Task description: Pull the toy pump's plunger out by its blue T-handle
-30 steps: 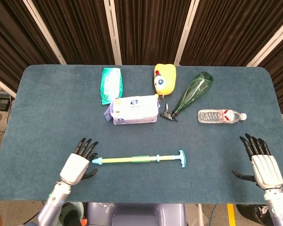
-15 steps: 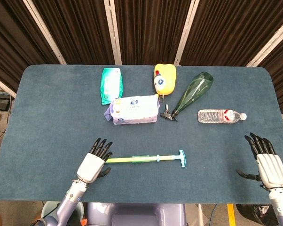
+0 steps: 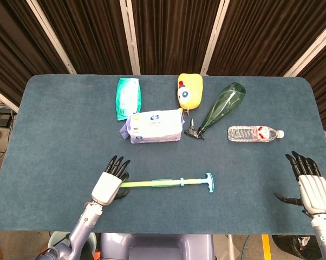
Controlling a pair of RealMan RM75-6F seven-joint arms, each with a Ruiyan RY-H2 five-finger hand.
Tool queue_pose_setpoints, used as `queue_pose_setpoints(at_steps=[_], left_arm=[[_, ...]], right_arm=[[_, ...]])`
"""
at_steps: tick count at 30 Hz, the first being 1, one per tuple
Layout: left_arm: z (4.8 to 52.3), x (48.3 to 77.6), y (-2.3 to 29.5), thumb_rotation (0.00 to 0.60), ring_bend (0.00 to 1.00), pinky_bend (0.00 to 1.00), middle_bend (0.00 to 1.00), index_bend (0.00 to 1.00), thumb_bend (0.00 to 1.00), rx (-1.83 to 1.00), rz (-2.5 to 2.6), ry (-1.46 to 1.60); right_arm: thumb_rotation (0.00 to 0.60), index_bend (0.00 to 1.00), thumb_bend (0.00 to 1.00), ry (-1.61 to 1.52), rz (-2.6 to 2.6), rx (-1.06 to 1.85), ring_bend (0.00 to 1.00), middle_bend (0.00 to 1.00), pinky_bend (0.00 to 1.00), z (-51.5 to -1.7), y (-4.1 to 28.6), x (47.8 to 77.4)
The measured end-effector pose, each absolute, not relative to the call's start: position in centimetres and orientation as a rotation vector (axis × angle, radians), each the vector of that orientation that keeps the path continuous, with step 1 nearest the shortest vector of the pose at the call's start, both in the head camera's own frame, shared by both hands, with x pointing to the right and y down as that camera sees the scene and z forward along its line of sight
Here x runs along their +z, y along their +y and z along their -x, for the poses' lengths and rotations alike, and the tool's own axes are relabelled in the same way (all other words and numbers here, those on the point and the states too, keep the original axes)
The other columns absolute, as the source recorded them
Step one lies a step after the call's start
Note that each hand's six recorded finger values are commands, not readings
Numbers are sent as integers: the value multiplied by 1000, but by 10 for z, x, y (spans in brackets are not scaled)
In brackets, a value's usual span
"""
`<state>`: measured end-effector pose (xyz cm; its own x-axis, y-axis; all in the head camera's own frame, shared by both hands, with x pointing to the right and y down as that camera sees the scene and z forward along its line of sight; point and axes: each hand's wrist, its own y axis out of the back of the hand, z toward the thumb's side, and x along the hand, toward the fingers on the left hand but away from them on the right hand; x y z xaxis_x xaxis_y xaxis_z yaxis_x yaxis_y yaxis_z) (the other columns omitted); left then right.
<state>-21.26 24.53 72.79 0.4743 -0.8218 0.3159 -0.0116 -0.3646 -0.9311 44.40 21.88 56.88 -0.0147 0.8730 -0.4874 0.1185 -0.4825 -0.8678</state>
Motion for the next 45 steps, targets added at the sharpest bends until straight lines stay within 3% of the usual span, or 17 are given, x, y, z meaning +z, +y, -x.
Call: queue_pose_setpoints(at_steps=[15, 30, 45], left_arm=[[218, 724, 242, 600, 17, 0, 164, 628, 498, -1018, 1744, 726], [224, 718, 233, 600, 17, 0, 165, 630, 474, -1024, 1793, 719], [227, 717, 229, 600, 17, 0, 163, 629, 466, -1032, 1796, 707]], right_arm=[[600, 21, 92, -994, 1641, 1582, 0, 0, 0, -440, 223, 579], [600, 495, 221, -746, 1719, 1525, 0, 0, 0, -390, 255, 633], [600, 487, 245, -814, 1785, 1324, 0, 0, 0, -339, 253, 665]])
